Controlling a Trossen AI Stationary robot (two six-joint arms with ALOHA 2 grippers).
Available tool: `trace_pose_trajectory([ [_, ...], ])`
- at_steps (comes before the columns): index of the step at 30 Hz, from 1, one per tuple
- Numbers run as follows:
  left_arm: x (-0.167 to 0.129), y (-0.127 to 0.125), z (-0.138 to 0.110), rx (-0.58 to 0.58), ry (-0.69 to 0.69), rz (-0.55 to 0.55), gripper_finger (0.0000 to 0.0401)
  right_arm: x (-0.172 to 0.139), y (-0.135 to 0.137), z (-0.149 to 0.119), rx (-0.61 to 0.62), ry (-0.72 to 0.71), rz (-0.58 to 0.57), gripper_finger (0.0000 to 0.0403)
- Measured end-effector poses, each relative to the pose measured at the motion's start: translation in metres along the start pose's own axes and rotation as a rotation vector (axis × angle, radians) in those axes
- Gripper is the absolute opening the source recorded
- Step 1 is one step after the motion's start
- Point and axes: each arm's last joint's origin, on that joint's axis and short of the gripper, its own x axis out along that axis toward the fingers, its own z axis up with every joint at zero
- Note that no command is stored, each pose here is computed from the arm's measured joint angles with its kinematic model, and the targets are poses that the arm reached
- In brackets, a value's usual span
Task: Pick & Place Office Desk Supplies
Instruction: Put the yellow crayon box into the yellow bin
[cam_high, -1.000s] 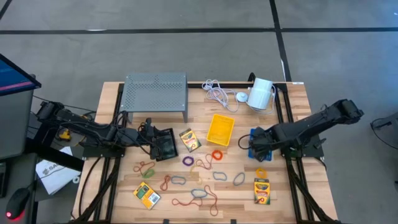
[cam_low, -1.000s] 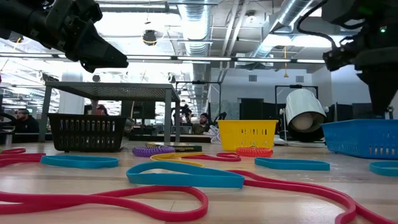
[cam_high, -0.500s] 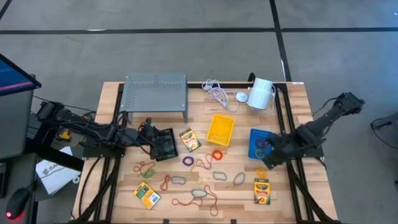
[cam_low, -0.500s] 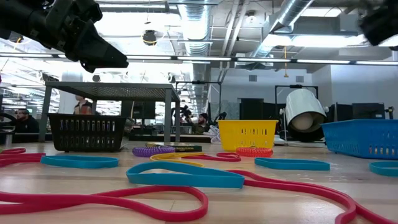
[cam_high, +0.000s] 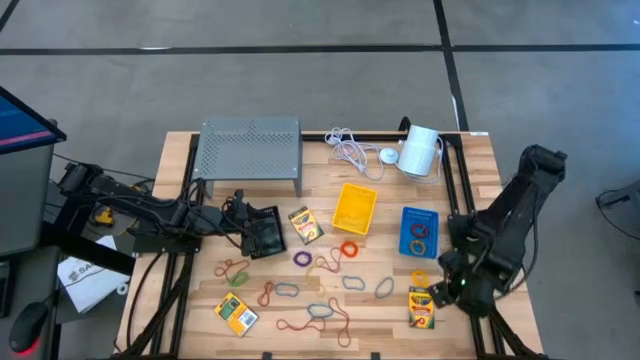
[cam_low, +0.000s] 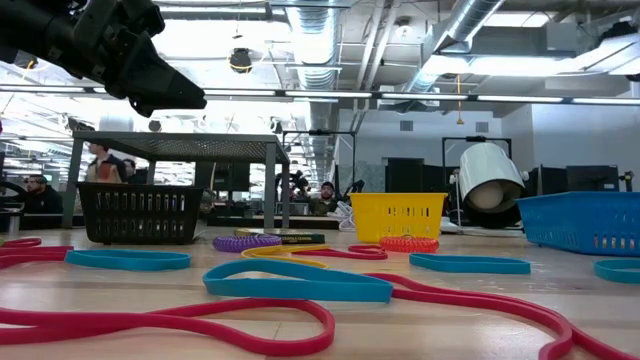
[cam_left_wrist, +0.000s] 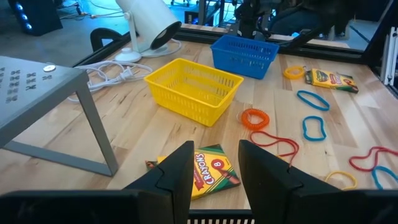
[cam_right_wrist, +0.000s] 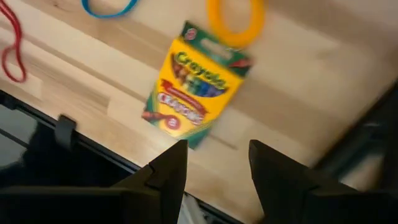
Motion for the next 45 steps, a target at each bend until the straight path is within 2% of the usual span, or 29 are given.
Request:
trace_pose_trajectory([
  [7,0.0,0.0,0.0,0.003,0.0,0.0,0.0123,0.036,0.023,-0.011,0.037,-0.04,0.064,0.0166],
  [15,0.0,0.0,0.0,0.004,0.0,0.0,0.0123,0.051,0.04,-0.016,0.034,-0.109,0.227,0.0165],
  [31,0.0,0.0,0.0,-0.003,-0.004,-0.001,0.0123,0.051,0.04,-0.015,-0.048,-0.148,0.237,0.0128],
  [45,0.0,0.0,0.0,0.0,-0.003,-0.001,0.0123,0.051,0.04,-0.017,-0.154,-0.122,0.222,0.0162],
])
